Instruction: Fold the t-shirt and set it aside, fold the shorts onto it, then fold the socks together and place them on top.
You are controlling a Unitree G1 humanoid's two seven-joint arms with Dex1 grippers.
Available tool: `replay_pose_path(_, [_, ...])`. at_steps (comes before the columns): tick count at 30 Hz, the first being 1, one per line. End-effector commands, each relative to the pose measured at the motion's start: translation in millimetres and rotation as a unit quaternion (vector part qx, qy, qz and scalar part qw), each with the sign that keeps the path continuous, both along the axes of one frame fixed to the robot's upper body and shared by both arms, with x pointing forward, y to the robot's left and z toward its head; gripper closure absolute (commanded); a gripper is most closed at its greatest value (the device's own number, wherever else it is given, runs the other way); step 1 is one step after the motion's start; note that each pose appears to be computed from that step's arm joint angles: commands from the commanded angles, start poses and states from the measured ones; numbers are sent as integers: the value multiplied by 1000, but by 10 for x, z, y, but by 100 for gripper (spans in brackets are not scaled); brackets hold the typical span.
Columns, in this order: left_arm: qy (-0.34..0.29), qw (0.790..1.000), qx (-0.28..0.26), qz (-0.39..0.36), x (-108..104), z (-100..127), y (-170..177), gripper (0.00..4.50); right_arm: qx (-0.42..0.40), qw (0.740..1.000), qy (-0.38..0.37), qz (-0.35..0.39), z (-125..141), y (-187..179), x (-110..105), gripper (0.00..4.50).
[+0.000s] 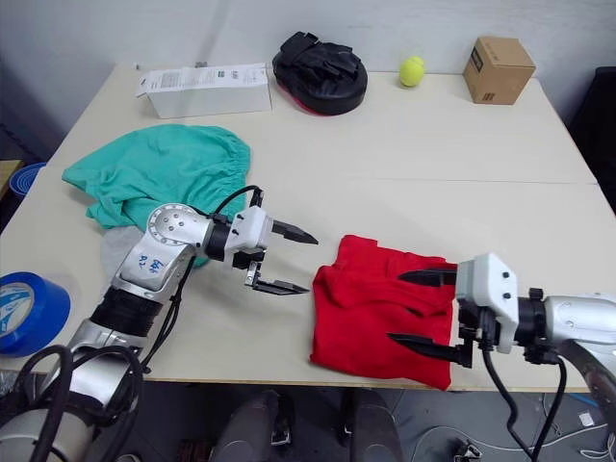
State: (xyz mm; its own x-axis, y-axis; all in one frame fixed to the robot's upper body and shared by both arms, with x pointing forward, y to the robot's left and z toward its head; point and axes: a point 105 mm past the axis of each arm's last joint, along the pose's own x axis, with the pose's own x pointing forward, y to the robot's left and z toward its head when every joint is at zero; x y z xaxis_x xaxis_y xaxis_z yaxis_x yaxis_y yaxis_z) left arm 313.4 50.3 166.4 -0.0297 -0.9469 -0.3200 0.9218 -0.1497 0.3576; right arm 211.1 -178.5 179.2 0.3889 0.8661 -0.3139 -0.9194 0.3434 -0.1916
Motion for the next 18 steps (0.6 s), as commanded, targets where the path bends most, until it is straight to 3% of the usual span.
replay_pose_path(1, [-32,999,4,-24,-20,13,-104,0,4,1000,-25,-14,123,-3,-32,2])
replay_pose_path(4, [-72,996,28,-40,-6,-83,-179,39,3,999,-35,-34,141,-25,-15,0])
replay_pose_path(8, [-107,991,64,-51,32,-222,-228,154,8,998,-43,-55,157,-39,12,0])
replay_pose_path(17, [-114,990,47,-75,20,-186,-313,154,-15,997,-47,-60,84,-74,-32,0])
replay_pose_path(18, [-111,990,44,-73,27,-185,-329,189,-15,997,-47,-62,81,-78,-32,0])
